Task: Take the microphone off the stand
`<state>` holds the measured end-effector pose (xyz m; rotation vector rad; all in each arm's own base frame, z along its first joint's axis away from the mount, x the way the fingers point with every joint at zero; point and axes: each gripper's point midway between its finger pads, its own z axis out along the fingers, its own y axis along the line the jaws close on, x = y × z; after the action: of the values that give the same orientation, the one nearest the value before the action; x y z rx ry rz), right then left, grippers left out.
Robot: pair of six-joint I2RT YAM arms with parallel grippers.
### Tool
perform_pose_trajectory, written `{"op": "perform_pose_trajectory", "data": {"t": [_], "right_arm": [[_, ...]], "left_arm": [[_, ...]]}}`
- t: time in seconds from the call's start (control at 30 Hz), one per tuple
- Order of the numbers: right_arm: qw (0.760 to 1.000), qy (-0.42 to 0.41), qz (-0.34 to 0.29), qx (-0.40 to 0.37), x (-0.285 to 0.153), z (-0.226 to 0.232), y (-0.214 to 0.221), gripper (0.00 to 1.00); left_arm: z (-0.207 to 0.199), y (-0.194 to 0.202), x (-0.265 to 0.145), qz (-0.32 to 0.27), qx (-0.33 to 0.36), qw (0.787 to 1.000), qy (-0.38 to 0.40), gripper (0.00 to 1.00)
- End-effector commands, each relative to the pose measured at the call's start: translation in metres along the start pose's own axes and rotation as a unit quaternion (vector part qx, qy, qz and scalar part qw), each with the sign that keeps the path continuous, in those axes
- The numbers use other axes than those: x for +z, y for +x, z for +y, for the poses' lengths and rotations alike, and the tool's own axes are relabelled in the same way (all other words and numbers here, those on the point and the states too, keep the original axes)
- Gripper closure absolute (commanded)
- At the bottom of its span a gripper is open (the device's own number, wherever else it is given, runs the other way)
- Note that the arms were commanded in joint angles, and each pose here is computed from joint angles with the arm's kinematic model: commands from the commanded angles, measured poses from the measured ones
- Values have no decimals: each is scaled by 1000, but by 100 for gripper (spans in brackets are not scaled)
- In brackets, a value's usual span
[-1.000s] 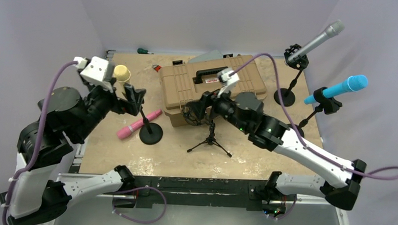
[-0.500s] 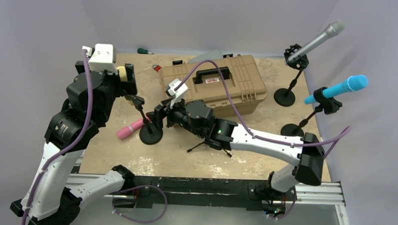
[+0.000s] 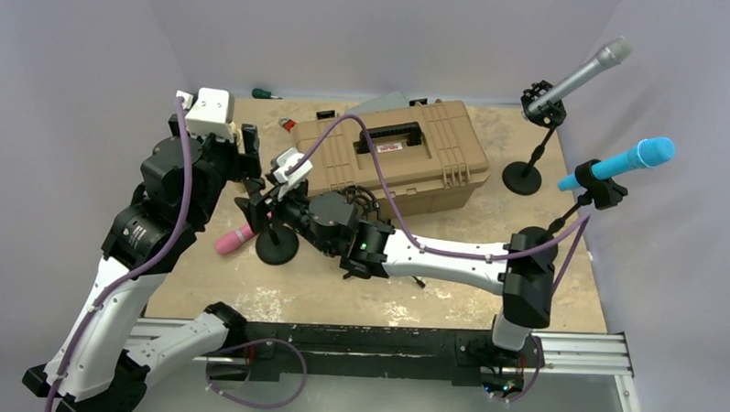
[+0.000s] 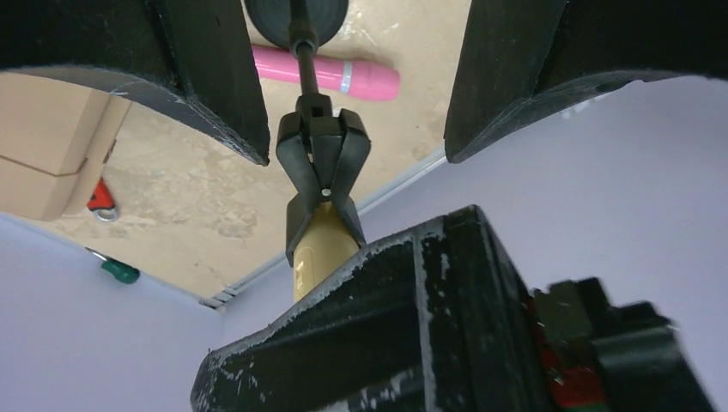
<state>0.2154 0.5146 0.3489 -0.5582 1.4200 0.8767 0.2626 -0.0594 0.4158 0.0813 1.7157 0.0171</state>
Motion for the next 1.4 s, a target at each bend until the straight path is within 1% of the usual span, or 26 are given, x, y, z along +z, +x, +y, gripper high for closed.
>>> {"op": "perform_pose_trajectory", "data": {"t": [0.0, 0.23, 0.33, 0.43, 0.53, 0.7, 0.8, 0.97, 1.23, 1.33, 1.37], "right_arm": [[998, 33, -47, -12, 13, -7, -21, 27], [996, 58, -62, -28, 19, -16, -9, 28], [995, 65, -71, -42, 20, -19, -7, 30], [993, 64, -88, -50, 23, -19, -10, 35], [993, 66, -77, -60, 30, -18, -1, 38], [994, 58, -68, -60, 34, -15, 9, 39], [994, 60, -65, -60, 34, -16, 15, 39], [994, 67, -65, -61, 38, -17, 16, 43], [992, 79, -70, -62, 39, -21, 13, 41], [992, 80, -70, -67, 40, -21, 13, 48], [992, 80, -70, -68, 40, -21, 13, 52]], "left_arm": [[2, -10, 3, -27, 2, 1000, 3, 30], [6, -4, 4, -28, -13, 1000, 7, 48], [7, -3, 3, -29, -12, 999, 8, 52], [7, 0, 4, -27, -9, 1000, 8, 55], [8, 1, 3, -27, -6, 1000, 7, 60], [10, 3, 3, -29, -4, 1000, 4, 68], [9, 3, 3, -29, -4, 1000, 5, 71], [9, 4, 4, -28, -2, 1000, 5, 73], [9, 5, 5, -27, 0, 1000, 6, 74], [9, 5, 5, -28, 0, 1000, 7, 75], [9, 5, 5, -27, 0, 1000, 6, 75]]}}
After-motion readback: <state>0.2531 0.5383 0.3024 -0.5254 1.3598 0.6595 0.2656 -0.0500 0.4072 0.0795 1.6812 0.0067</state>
